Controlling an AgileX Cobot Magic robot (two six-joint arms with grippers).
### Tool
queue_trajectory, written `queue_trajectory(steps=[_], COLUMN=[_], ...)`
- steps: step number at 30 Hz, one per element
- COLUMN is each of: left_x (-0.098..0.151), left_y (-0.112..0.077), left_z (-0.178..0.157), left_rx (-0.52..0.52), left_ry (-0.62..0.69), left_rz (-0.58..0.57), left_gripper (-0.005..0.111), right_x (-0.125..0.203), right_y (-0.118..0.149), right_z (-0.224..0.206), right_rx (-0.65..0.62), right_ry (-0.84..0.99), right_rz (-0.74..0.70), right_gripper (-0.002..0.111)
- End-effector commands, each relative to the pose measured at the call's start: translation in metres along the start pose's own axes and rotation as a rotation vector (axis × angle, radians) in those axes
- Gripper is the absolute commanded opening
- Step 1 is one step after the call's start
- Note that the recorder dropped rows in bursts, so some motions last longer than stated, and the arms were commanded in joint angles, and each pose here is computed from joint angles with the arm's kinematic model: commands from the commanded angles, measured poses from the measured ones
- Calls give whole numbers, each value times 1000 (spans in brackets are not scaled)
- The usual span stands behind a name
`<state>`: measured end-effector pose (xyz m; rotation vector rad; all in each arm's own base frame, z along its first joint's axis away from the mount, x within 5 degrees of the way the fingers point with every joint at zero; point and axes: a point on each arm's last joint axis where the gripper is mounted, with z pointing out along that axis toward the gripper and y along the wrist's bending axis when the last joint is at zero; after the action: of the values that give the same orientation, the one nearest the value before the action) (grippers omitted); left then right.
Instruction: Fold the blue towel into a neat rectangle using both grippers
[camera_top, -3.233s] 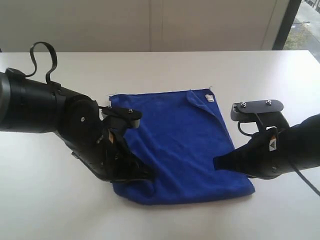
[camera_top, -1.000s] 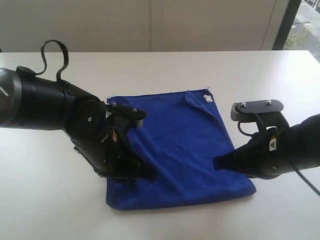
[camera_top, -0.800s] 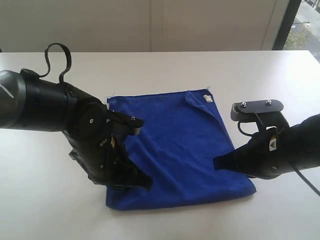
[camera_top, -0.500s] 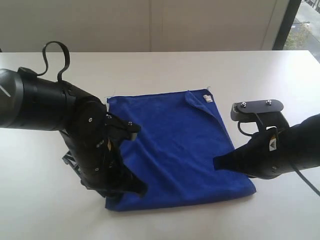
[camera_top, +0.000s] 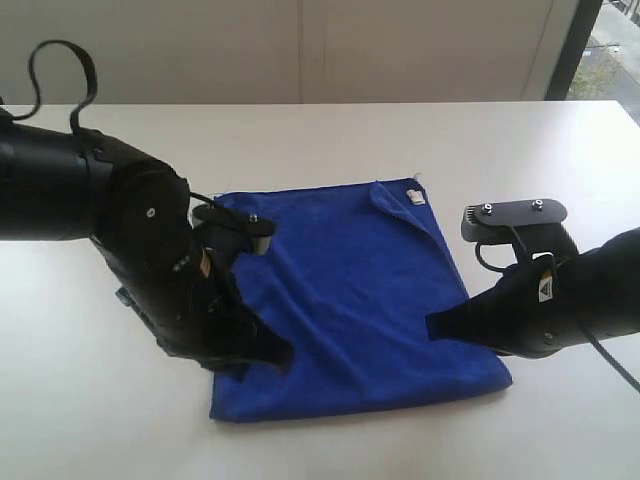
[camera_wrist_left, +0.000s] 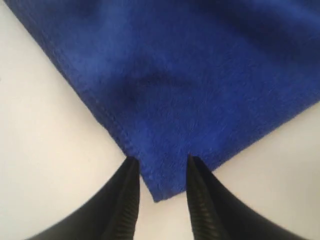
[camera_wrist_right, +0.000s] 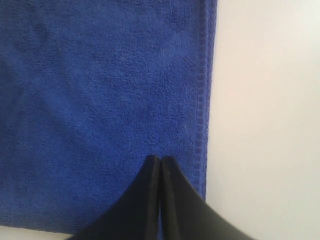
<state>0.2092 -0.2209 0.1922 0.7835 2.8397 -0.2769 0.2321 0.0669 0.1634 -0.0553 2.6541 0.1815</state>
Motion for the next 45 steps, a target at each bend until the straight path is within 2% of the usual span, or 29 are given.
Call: queue_trajectory(steps=[1, 4, 11, 23, 27, 32, 36, 39, 45], left_x=[-10, -11, -1, 8, 9, 2, -8, -13, -12], left_y=[-2, -1, 3, 4, 4, 2, -1, -2, -2], left_z=[-6, 4, 31, 32, 31, 16, 1, 2, 26], left_rx=[20, 14, -22, -37, -39, -36, -14, -3, 2], left_ry=[-119, -98, 68, 169, 186, 140, 4, -52, 16], left_rz=[2, -3, -12, -12, 18, 54, 62, 60, 29], left_gripper=[37, 37, 37, 37, 37, 37, 37, 37, 37], right_x=[0, 1, 1, 1, 1, 1, 1, 2, 6], right_y=[0, 0, 0, 0, 0, 0, 0, 0, -2], right_z=[0, 0, 0, 0, 0, 0, 0, 2, 18], right_rx=[-2, -1, -1, -1, -1, -1, 0, 2, 14], right_ry=[-10, -6, -6, -6, -6, -5, -1, 5, 60], right_rz=[-12, -12, -12, -12, -12, -12, -13, -15, -16], right_gripper=[0, 0, 0, 0, 0, 0, 0, 0, 0])
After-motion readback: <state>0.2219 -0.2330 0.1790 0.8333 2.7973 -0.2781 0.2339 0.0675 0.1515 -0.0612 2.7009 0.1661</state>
